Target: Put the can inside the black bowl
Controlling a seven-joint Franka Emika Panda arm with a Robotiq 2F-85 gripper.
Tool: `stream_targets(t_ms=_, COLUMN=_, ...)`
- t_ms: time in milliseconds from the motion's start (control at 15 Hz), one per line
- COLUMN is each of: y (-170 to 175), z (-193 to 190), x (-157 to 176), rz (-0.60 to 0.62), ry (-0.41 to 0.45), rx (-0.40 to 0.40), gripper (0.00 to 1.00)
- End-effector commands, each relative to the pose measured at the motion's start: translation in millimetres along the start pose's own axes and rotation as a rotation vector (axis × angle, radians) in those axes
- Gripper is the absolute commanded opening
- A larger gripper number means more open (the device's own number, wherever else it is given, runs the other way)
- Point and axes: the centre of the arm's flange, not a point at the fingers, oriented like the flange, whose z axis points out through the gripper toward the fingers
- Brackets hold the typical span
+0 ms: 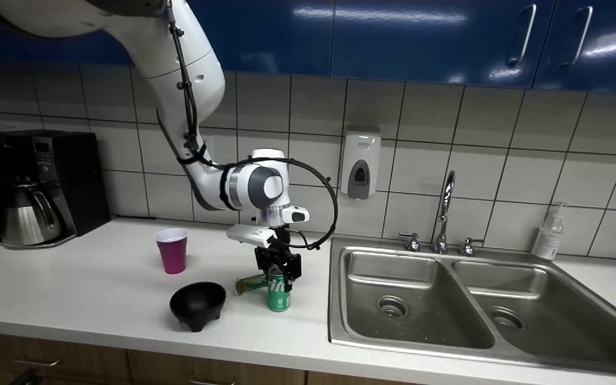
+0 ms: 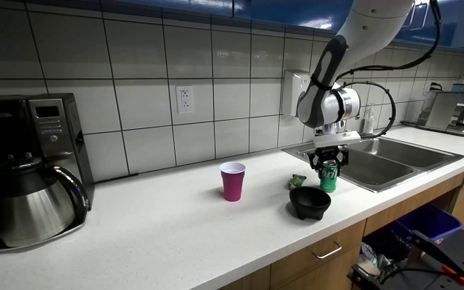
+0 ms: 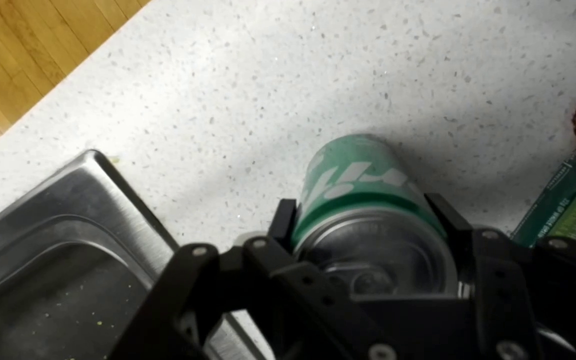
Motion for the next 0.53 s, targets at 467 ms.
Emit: stream_targets(t_ms=467, y=10, z=-66, x=-9, rz=0.016, ry=0.076, rx=0.051, gripper=0.41)
